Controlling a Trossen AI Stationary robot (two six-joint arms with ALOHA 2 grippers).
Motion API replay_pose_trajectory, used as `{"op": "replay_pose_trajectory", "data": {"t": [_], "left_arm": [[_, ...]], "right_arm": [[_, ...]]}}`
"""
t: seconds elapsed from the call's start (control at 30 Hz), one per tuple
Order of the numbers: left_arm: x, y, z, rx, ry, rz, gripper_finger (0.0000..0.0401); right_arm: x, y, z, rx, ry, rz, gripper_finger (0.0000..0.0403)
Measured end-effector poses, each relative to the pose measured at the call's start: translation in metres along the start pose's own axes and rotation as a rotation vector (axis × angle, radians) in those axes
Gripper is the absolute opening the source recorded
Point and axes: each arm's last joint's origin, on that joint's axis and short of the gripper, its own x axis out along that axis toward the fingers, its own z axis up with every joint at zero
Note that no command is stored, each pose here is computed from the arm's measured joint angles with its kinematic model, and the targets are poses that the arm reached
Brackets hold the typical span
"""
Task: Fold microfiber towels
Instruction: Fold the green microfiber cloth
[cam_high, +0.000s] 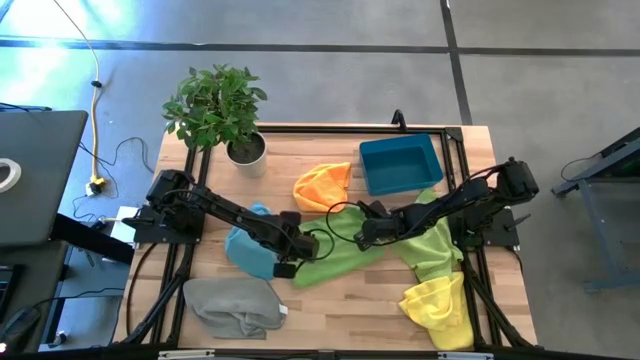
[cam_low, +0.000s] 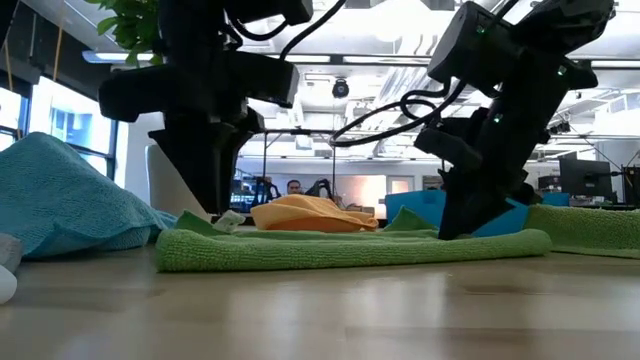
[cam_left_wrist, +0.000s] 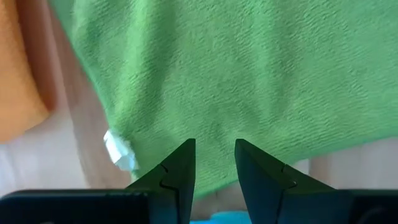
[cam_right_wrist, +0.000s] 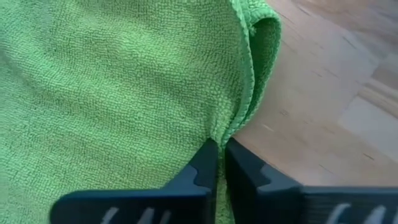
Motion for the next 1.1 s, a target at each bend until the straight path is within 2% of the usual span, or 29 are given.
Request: {"op": "replay_pose_trajectory", "data": {"t": [0.37,0.7,0.83,0.93,1.1], "left_arm": [[-0.005,-0.016,-0.018,0.049,0.114,0.098,0.0103],[-0.012,-0.039,-0.027,0.088,0.107,0.142,0.0103],[-0.014,-0.046,-0.031,0.118,0.102,0.172,0.0103],[-0.016,-0.051,-0.035,0.147,0.106,0.204,0.0103],[-0.020,-0.061,-0.043,0.201,0.118,0.267,0.0103]], "right_arm": [[-0.014,-0.008,0.001,-0.024,0.023,-0.061,0.0001],[-0.065,0.017,0.034,-0.104,0.074,-0.292,0.0000],[-0.087,0.031,0.050,-0.071,0.066,-0.294,0.0000],[-0.098,0.042,0.057,-0.048,0.041,-0.249,0.0000],[-0.096,0.065,0.060,-0.009,0.028,-0.223,0.0000]]}}
